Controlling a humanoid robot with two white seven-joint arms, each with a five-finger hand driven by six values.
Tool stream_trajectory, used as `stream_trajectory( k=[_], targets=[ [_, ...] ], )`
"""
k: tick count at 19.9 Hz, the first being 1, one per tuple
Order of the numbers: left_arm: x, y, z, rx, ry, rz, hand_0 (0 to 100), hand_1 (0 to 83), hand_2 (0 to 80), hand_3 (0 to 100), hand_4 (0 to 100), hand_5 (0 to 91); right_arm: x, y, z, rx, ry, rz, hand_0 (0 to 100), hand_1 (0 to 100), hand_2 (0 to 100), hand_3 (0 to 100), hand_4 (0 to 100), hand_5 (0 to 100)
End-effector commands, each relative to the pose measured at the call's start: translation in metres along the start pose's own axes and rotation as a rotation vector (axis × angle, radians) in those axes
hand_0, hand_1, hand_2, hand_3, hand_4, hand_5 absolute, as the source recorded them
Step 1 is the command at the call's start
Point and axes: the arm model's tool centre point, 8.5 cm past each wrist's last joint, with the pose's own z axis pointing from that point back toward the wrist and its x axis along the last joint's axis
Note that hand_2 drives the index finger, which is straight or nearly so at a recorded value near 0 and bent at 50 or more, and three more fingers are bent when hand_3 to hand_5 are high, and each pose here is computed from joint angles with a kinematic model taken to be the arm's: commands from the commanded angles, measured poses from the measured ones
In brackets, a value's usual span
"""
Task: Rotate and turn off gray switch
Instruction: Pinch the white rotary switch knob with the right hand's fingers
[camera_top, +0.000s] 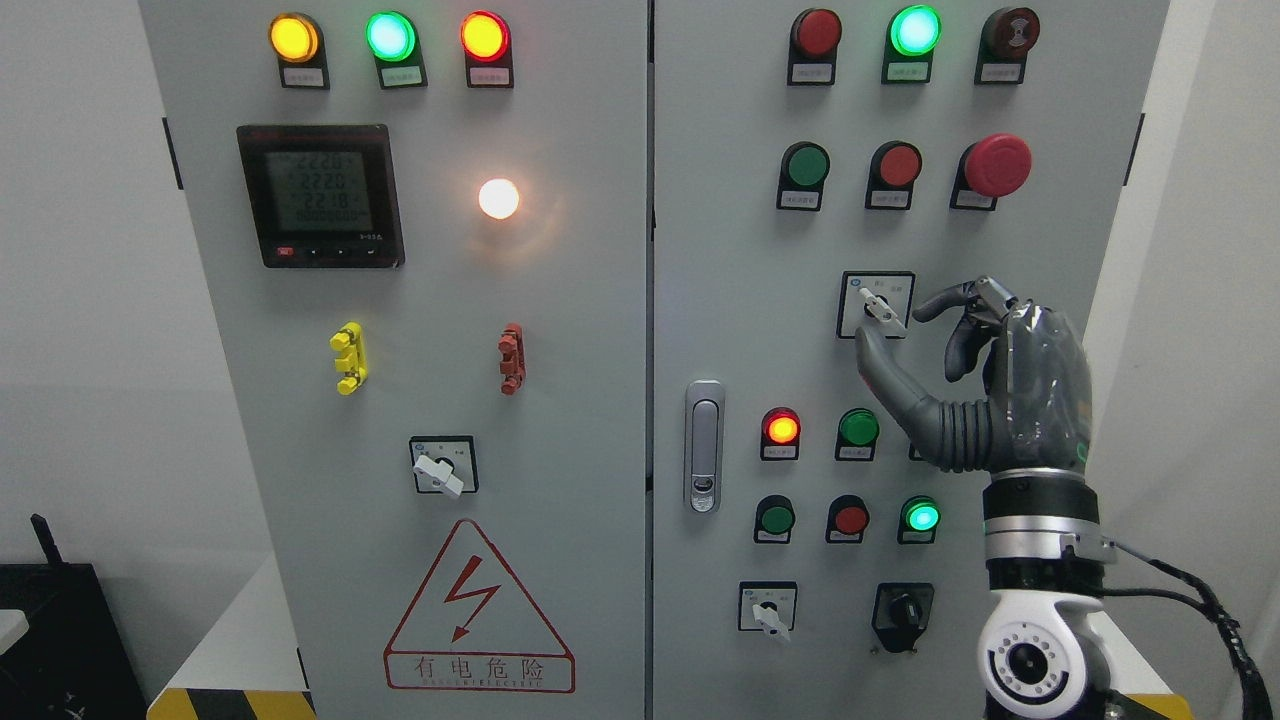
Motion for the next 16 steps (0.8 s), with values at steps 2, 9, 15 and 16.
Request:
stream_trajectory(
  k=[2,9,15,16],
  targets=[
    [0.0148,0.0004,-0.0011,0.001,-0.034,0.029,12,38.9,0.0,0,0,0.0,-0.0038,0.0045,-0.0055,0.013,0.021,0.005,8,48,55,98,95,100],
    [0.0148,0.0004,-0.0011,0.001,-0.034,0.029,12,38.9,0.0,0,0,0.0,-0.0028,0.0056,-0.009,0.013,0.021,0.006,8,49,55,98,94,100],
    [0.0148,0.0004,-0.0011,0.001,-0.034,0.029,12,38.9,0.0,0,0,0.0,-0.0015,0.0092,-0.01,0.024,0.022,0.007,10,48,57,98,94,100],
    [0.0148,0.0004,-0.0011,0.001,-0.034,0.029,12,38.9,0.0,0,0,0.0,-0.0016,0.0092,-0.0105,0.023,0.023,0.008,10,49,57,98,94,100]
  ],
)
